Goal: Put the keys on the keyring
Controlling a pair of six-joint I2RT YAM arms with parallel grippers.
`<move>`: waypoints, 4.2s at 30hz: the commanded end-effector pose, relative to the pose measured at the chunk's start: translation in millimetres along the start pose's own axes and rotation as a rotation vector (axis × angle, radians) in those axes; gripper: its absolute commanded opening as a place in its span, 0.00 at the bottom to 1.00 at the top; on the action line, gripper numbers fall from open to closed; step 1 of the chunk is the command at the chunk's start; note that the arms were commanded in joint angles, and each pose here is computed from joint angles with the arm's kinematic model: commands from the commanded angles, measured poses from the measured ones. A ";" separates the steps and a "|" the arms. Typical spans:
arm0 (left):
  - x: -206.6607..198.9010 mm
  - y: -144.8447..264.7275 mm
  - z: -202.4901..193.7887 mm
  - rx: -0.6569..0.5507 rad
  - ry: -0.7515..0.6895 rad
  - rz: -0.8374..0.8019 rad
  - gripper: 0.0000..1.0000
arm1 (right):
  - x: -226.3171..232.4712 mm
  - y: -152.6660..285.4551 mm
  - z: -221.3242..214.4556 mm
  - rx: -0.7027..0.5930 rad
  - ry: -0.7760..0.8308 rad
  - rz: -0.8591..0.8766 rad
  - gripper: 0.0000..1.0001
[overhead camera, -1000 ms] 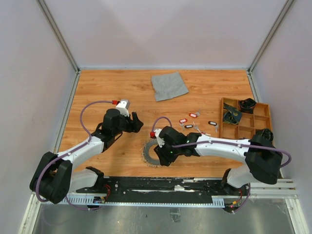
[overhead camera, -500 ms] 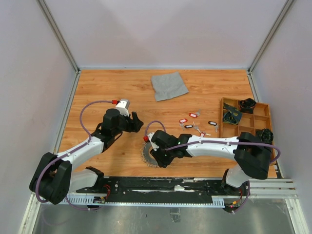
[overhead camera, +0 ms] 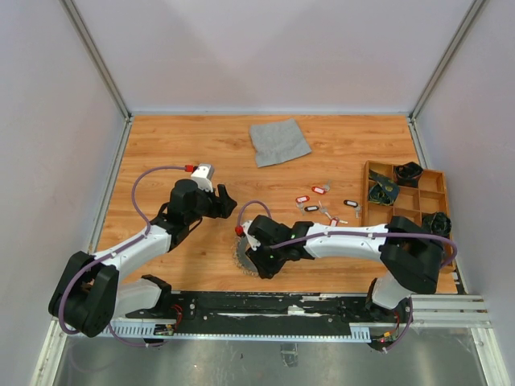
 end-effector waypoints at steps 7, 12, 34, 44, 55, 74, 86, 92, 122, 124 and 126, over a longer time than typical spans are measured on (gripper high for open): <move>-3.2 -1.8 10.4 -0.036 -0.019 -0.022 0.69 | 19.0 -8.3 10.6 -0.023 -0.005 0.098 0.32; -3.4 -2.7 10.6 -0.034 -0.020 -0.022 0.69 | 21.9 -12.2 15.1 -0.036 -0.003 0.121 0.32; -4.6 -1.7 11.8 -0.036 -0.022 -0.027 0.69 | 2.4 -17.0 15.7 -0.001 -0.038 -0.018 0.31; -5.7 -0.1 13.0 -0.042 -0.025 -0.032 0.69 | 3.5 -20.6 12.7 0.017 -0.043 -0.028 0.27; -6.3 1.1 14.0 -0.048 -0.024 -0.035 0.69 | 1.4 -20.2 11.1 0.034 -0.027 -0.064 0.13; -36.9 24.4 30.3 -0.093 -0.064 -0.101 0.68 | 5.9 24.3 32.2 -0.165 -0.073 0.019 0.01; -89.1 59.1 48.8 -0.140 -0.137 -0.317 0.68 | -7.2 97.5 49.1 -0.425 0.059 -0.007 0.01; -128.9 90.0 76.2 -0.198 -0.205 -0.465 0.68 | -17.4 157.6 70.8 -0.653 0.240 -0.153 0.01; -227.1 199.6 176.9 -0.415 -0.419 -0.765 0.63 | 44.5 363.0 144.8 -1.652 0.837 -0.359 0.00; -228.9 203.3 179.3 -0.424 -0.412 -0.773 0.62 | 47.6 368.2 146.0 -1.686 0.826 -0.342 0.00; -231.7 207.7 181.2 -0.431 -0.403 -0.790 0.61 | 51.4 373.2 147.3 -1.721 0.817 -0.318 0.00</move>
Point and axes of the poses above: each gripper's point midway between its finger pads, its own y axis back along the fingers, its own x axis along the line the jaws close on, z = x × y, the point moved 2 cm from there along y, back along the fingers, and after that the axes turned 6 degrees about y, right-handed, at the moved point
